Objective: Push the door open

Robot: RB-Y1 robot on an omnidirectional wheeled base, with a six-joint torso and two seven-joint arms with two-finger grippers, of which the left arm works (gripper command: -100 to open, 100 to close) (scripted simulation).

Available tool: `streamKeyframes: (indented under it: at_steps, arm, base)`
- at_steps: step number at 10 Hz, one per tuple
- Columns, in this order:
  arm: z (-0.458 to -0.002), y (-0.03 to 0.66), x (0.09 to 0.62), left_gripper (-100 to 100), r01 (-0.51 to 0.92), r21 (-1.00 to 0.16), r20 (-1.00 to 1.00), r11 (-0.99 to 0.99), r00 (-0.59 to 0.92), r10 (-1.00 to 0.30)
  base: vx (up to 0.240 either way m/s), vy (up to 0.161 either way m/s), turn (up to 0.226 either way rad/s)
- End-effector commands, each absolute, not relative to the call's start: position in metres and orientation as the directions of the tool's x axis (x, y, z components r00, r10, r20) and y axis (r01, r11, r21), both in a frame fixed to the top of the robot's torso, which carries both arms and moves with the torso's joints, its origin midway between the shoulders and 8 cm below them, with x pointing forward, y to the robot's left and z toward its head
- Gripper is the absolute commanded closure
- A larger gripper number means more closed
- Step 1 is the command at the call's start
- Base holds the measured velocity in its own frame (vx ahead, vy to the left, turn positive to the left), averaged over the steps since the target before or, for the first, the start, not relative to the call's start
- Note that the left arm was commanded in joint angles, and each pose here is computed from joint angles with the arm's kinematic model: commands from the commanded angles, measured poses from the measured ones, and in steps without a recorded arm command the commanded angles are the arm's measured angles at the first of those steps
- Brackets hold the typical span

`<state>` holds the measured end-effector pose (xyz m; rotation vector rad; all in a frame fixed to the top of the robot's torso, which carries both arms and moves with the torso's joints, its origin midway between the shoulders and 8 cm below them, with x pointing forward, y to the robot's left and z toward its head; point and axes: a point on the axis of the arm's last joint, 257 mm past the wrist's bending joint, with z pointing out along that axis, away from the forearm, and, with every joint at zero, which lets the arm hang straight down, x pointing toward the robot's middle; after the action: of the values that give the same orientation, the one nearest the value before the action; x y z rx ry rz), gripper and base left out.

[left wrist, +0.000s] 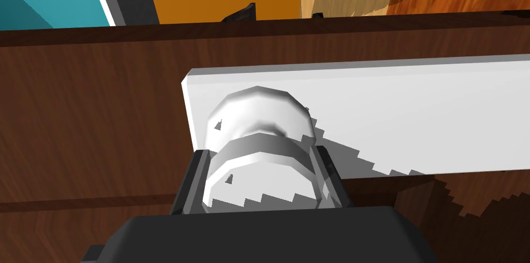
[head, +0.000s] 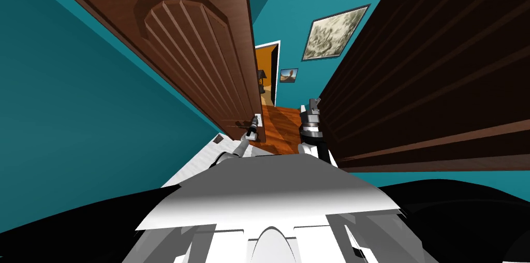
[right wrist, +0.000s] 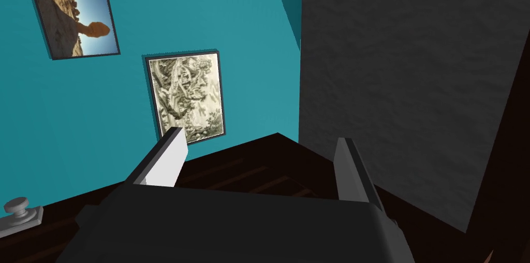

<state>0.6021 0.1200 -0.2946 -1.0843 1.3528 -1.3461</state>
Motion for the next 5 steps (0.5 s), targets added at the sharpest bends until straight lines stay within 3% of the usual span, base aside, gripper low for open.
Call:
streamKeyframes:
  at_steps: [1,3,5]
  arm:
    - [-0.296,0.120,0.601,100,0.012,-1.000,-0.020,0.017,-0.198,-0.980]
    - [-0.296,0.120,0.601,100,0.012,-1.000,-0.020,0.017,-0.198,-0.980]
    - [-0.299,0.134,0.603,100,0.006,-1.000,-0.025,0.024,-0.177,-0.984]
  base:
    - [-0.019,0.003,0.002]
    - [-0.006,0.001,0.001]
    - [0.103,-0.068,0.032]
